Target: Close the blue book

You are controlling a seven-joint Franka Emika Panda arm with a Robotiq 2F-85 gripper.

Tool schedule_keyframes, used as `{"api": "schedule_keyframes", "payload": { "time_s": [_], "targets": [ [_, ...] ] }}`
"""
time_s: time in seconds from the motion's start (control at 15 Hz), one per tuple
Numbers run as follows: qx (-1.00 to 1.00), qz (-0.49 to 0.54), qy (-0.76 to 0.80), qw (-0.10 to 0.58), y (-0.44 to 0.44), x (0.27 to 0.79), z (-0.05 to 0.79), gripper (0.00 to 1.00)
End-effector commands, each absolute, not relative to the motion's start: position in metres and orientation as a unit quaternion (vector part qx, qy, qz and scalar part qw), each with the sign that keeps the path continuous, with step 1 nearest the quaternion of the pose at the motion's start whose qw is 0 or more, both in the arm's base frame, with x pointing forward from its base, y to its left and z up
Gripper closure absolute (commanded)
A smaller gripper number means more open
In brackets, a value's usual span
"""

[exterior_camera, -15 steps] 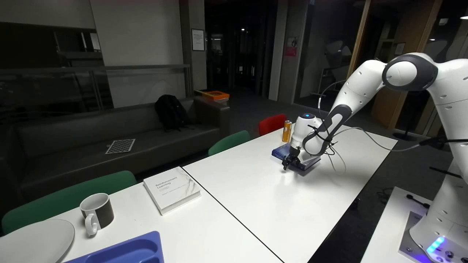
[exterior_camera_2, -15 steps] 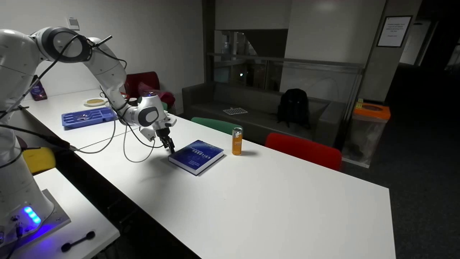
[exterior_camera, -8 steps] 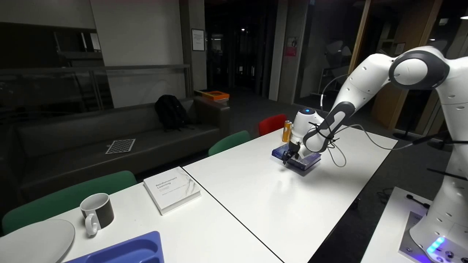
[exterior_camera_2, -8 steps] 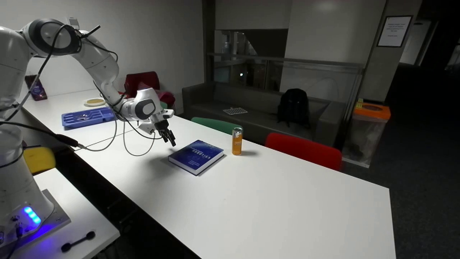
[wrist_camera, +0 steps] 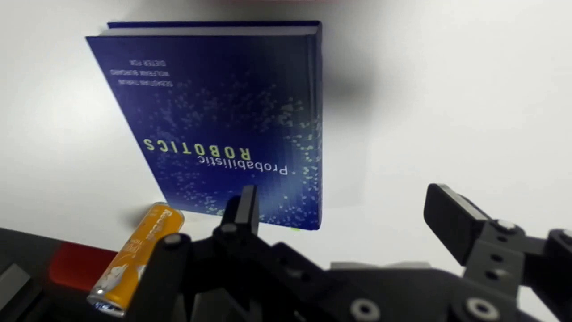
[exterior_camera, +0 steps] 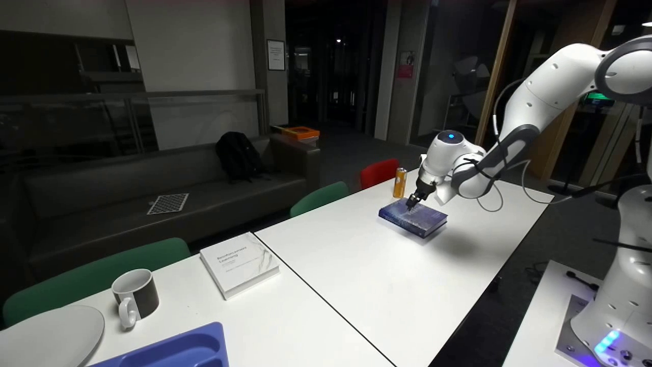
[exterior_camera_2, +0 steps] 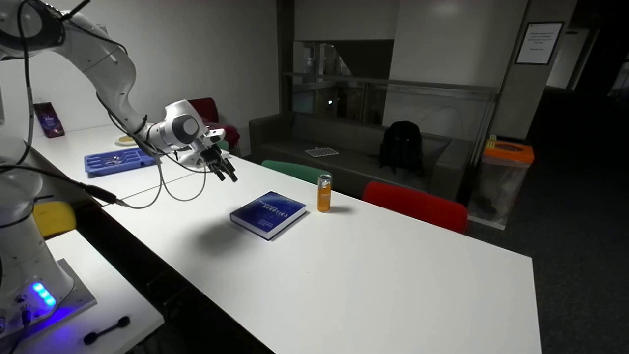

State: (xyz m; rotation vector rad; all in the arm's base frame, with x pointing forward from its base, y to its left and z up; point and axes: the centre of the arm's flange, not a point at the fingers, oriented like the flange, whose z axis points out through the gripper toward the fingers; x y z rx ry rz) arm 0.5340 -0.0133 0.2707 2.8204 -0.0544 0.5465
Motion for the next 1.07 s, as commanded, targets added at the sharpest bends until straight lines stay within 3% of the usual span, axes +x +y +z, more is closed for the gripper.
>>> {"api": "schedule_keyframes", "payload": {
  "time_s": [0.0,0.53,0.6,1.0],
  "targets": [
    [0.964,0.212,0.013,0.158,-0.022,0.484,0.309,0.00],
    [0.965,0.163,0.110,0.173,-0.043,0.437,0.305,0.00],
    [0.965,0.179,0.085,0.174,-0.040,0.460,0.296,0.00],
    [0.967,0.163,0.101,0.170,-0.038,0.447,0.289,0.00]
  ]
}}
